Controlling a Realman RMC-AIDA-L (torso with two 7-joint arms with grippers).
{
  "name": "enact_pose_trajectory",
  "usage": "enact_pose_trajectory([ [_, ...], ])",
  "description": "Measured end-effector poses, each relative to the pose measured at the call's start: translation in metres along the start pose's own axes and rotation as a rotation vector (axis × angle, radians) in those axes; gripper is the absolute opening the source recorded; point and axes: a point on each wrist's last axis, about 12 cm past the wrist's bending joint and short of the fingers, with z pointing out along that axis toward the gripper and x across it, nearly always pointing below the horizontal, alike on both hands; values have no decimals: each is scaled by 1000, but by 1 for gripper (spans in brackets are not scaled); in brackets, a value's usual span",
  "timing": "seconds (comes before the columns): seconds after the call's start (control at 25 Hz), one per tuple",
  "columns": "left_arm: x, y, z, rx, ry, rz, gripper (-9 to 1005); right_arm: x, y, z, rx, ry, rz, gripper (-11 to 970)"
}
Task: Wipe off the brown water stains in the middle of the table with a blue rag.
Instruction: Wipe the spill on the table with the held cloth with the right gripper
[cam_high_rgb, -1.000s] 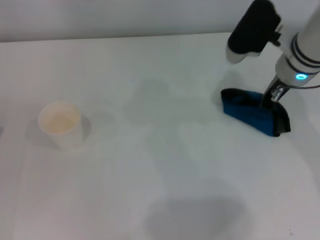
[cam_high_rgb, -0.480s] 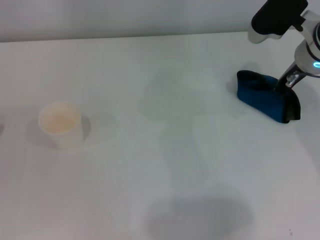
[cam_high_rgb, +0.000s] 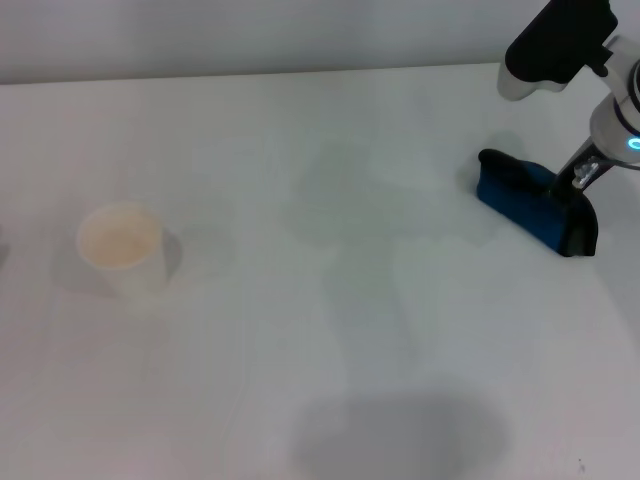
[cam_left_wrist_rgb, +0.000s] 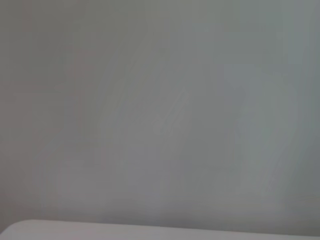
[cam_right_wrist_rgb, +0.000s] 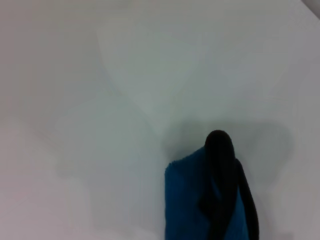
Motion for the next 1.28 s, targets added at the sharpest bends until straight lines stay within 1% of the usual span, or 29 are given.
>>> enact_pose_trajectory([
  [0.28,0,0,1,3,0,3,875,-4,8,-1,-76,-46,-8,126],
  [0.6,1,0,-1,-1,3,0,876,-10,12,-3,-104,-76,-18,126],
  [1.28,1,-1,1,0,9,3,875,-6,14,-3,-133,-68,-2,134],
])
